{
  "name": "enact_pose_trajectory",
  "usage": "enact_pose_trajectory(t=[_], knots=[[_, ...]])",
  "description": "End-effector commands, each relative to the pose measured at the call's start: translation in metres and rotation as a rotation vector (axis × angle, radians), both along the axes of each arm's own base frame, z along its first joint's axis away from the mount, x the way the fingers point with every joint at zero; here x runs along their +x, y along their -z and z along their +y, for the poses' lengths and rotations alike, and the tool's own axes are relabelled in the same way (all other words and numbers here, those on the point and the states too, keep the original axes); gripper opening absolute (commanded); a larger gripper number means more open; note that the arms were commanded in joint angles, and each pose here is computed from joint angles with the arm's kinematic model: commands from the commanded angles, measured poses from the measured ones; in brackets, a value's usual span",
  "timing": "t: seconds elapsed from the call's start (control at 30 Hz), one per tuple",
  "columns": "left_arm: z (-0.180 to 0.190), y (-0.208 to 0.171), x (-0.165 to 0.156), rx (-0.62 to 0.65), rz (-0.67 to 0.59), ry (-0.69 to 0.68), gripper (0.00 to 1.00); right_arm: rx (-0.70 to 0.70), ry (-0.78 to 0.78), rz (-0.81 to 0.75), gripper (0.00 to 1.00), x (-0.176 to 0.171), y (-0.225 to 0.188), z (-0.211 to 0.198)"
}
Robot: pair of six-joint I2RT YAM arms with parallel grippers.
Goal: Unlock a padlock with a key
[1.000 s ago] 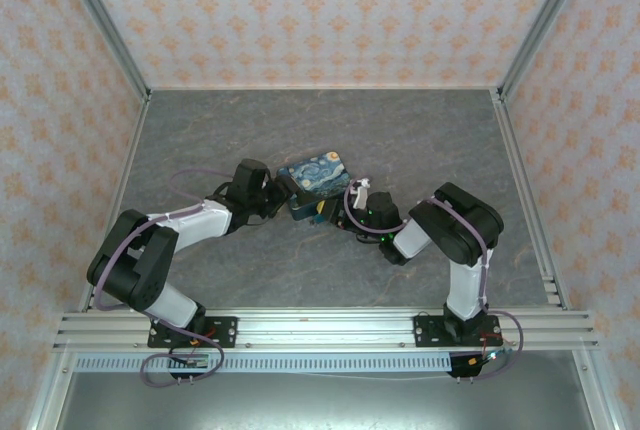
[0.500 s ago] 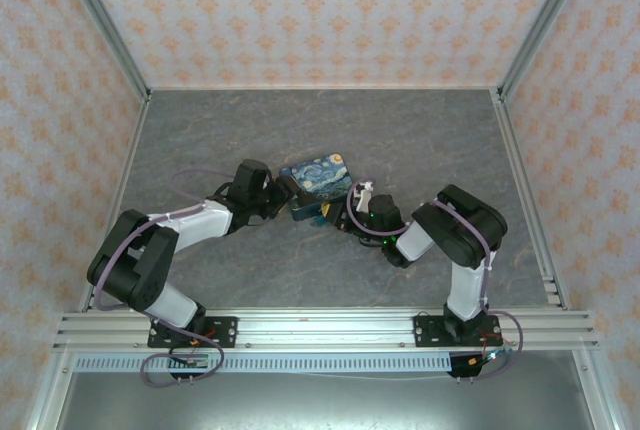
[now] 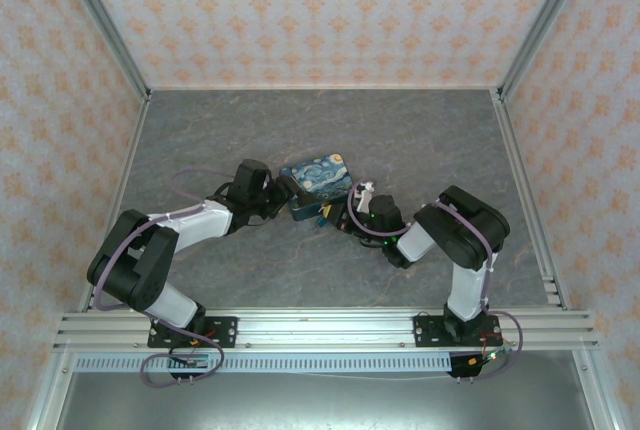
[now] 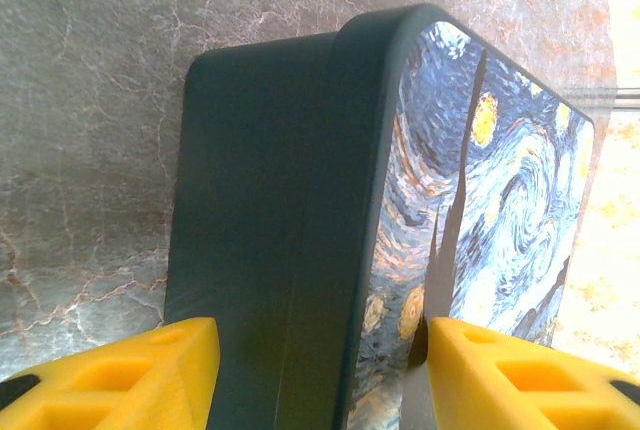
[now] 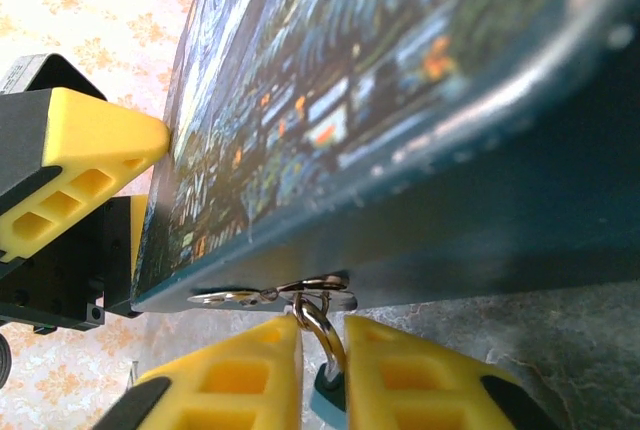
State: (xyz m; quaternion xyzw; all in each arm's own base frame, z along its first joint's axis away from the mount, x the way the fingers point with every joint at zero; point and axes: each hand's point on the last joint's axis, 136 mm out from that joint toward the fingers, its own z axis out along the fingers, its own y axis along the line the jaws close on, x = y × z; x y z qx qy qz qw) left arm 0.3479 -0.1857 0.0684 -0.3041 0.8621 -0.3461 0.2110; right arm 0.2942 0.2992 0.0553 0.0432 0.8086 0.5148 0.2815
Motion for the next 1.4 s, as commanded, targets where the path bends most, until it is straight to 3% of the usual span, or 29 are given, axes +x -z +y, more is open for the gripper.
enact_pose_trajectory(t=[0.0,0.07,0.27,0.93,1.1,1.37], knots=[[0.013,0.037,-0.024,0.090,0.141,-0.008,0.56,0.015,0.006,-0.027,0.08,0.001,-0.012,0.000],[0.013,0.037,-0.024,0.090,0.141,-0.008,0.56,0.013,0.007,-0.025,0.03,0.001,-0.011,0.000],[0.015,0.036,-0.026,0.100,0.140,-0.010,0.56,0.000,0.044,-0.019,0.00,0.004,-0.011,-0.006],[0.015,0.034,-0.028,0.093,0.137,-0.012,0.58,0.112,0.298,-0.064,0.00,0.027,-0.043,-0.049],[0.017,0.023,-0.022,0.097,0.114,-0.009,0.65,0.043,0.285,-0.054,0.00,0.024,-0.041,-0.053],[0.043,-0.025,-0.006,0.170,-0.006,-0.022,0.83,-0.242,0.170,-0.012,0.00,-0.009,-0.042,-0.070]])
